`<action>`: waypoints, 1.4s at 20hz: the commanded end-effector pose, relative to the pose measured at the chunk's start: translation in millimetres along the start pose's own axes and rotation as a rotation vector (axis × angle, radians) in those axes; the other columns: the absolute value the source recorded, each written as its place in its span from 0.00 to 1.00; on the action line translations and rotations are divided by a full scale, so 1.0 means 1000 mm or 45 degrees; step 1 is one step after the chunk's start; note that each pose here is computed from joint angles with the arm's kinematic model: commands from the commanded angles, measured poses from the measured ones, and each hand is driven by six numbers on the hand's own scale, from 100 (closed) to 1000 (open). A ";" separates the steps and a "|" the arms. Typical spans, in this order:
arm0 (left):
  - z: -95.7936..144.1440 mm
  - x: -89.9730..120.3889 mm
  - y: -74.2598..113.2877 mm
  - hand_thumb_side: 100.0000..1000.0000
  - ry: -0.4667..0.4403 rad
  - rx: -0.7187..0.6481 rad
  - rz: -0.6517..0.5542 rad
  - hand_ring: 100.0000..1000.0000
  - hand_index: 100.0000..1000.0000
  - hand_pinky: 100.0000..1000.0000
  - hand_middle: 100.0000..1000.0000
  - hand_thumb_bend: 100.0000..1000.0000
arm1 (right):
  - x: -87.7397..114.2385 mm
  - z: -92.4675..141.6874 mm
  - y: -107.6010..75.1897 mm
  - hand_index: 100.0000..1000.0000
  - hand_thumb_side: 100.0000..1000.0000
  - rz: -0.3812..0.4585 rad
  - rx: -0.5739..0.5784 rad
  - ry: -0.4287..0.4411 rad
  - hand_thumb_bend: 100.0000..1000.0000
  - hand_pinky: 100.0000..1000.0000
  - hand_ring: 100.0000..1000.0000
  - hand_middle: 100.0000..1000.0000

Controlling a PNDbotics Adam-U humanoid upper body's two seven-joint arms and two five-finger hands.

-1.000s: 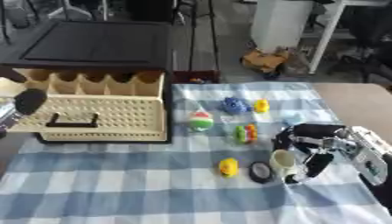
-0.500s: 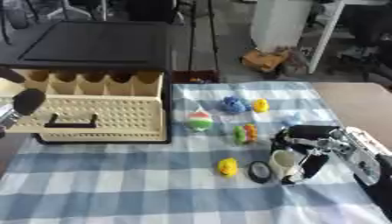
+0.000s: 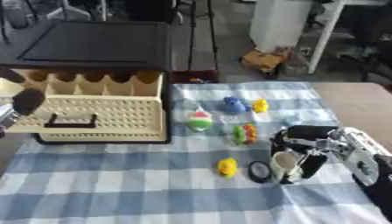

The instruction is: Pick up objects from table and place into drawer.

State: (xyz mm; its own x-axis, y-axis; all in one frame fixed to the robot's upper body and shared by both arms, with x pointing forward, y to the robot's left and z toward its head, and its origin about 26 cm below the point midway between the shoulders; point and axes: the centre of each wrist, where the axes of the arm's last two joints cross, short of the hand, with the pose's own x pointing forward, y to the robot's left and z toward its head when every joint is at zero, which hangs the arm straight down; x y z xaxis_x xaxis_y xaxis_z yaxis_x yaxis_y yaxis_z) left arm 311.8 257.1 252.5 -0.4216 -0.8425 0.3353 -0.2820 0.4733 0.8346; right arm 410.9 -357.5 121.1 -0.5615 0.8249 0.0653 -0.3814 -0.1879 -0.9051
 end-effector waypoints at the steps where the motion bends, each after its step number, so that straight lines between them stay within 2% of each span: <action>1: 0.000 0.002 0.008 1.00 -0.016 0.033 -0.011 0.00 0.64 0.00 0.00 0.75 | -0.007 0.011 -0.008 0.64 0.25 0.021 -0.012 0.036 0.46 0.00 0.11 0.41; 5: 0.000 0.001 0.008 1.00 -0.013 0.036 -0.013 0.00 0.64 0.00 0.00 0.75 | -0.006 0.017 -0.012 0.63 0.25 0.001 -0.050 0.027 0.45 0.00 0.10 0.39; 13: 0.000 0.001 0.008 1.00 -0.010 0.035 -0.017 0.00 0.64 0.00 0.00 0.75 | 0.002 0.033 -0.033 0.62 0.26 -0.017 -0.167 -0.001 0.46 0.00 0.11 0.39; 28: 0.000 0.000 0.006 1.00 -0.009 0.028 -0.016 0.00 0.64 0.00 0.00 0.76 | 0.013 0.045 -0.068 0.63 0.27 0.035 -0.298 -0.021 0.48 0.00 0.11 0.38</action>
State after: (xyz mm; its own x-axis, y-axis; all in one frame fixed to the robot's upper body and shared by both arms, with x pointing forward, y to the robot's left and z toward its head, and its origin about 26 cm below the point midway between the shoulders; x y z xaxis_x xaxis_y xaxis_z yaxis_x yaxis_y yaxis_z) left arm 311.6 258.1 251.0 -0.4191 -0.8433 0.3365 -0.2821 0.4732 0.8345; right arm 398.0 -349.9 179.4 -0.5858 0.8059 0.0857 -0.2395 -0.0710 -0.9683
